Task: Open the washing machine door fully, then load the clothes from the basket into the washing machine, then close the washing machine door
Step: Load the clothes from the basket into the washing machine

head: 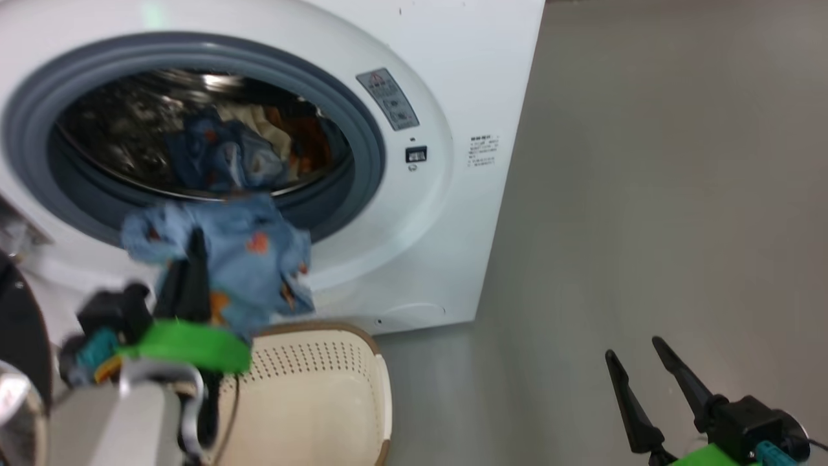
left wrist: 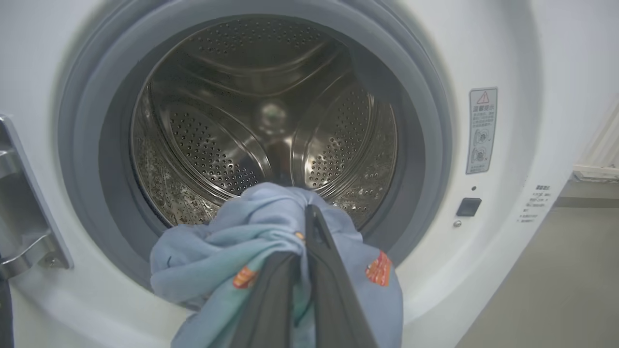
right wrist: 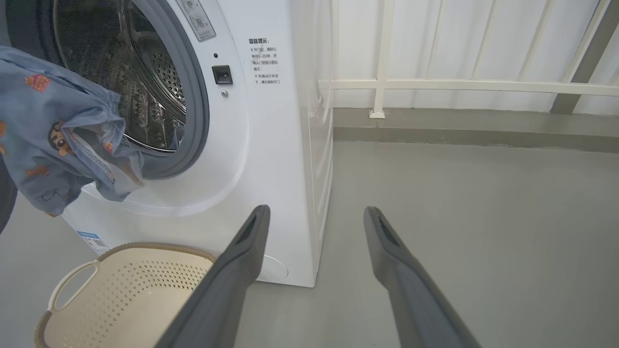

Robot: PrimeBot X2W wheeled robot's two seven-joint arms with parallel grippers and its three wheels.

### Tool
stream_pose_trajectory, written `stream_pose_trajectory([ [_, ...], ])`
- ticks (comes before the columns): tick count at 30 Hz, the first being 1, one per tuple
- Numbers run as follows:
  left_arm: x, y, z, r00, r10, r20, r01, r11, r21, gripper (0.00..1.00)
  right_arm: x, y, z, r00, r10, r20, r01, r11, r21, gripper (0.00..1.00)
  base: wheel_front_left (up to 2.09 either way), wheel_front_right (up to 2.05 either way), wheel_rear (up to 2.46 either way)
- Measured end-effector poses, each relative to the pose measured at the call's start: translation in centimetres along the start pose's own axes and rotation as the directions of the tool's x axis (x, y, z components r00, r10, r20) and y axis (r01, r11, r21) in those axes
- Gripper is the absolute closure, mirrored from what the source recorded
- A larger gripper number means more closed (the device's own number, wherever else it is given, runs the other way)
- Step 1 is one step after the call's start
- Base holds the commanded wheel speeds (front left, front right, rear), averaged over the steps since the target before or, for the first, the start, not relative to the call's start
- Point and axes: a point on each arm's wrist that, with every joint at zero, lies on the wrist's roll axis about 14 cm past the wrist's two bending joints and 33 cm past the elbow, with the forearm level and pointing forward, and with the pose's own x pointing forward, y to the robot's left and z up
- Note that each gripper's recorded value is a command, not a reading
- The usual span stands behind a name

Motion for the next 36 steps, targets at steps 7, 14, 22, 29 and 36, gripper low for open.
stream_pose_trajectory([
  [7, 6.7, 0.5, 0.5, 0.999, -0.033, 0.01, 0.032, 0.997, 0.069, 1.0, 1.6, -0.5, -1.0, 1.0, -0.002, -0.031, 0.002, 1.0, 0.008, 0.0, 0.0, 0.0, 0.0],
  [14, 13.3, 1.6, -0.9, 1.0, -0.021, -0.021, 0.023, 0.995, 0.098, 1.0, 3.1, -1.2, -2.8, 0.997, -0.01, -0.081, 0.012, 1.0, 0.014, 0.0, 0.0, 0.0, 0.0],
  [22, 17.1, 3.2, -4.7, 0.995, 0.005, -0.104, 0.008, 0.992, 0.122, 1.0, 4.2, -2.1, -4.6, 0.991, -0.022, -0.13, 0.023, 1.0, 0.01, 0.0, 0.0, 0.0, 0.0],
  [29, 18.2, 4.9, -9.2, 0.98, 0.047, -0.193, -0.023, 0.992, 0.126, 1.0, 4.0, -3.2, -6.7, 0.98, -0.045, -0.194, 0.047, 0.999, 0.008, 0.0, 0.0, 0.0, 0.0],
  [36, 20.5, 5.3, -10.8, 0.978, 0.046, -0.203, -0.015, 0.988, 0.152, 1.0, 4.9, -4.1, -7.7, 0.975, -0.044, -0.219, 0.042, 0.999, -0.016, 0.0, 0.0, 0.0, 0.0],
])
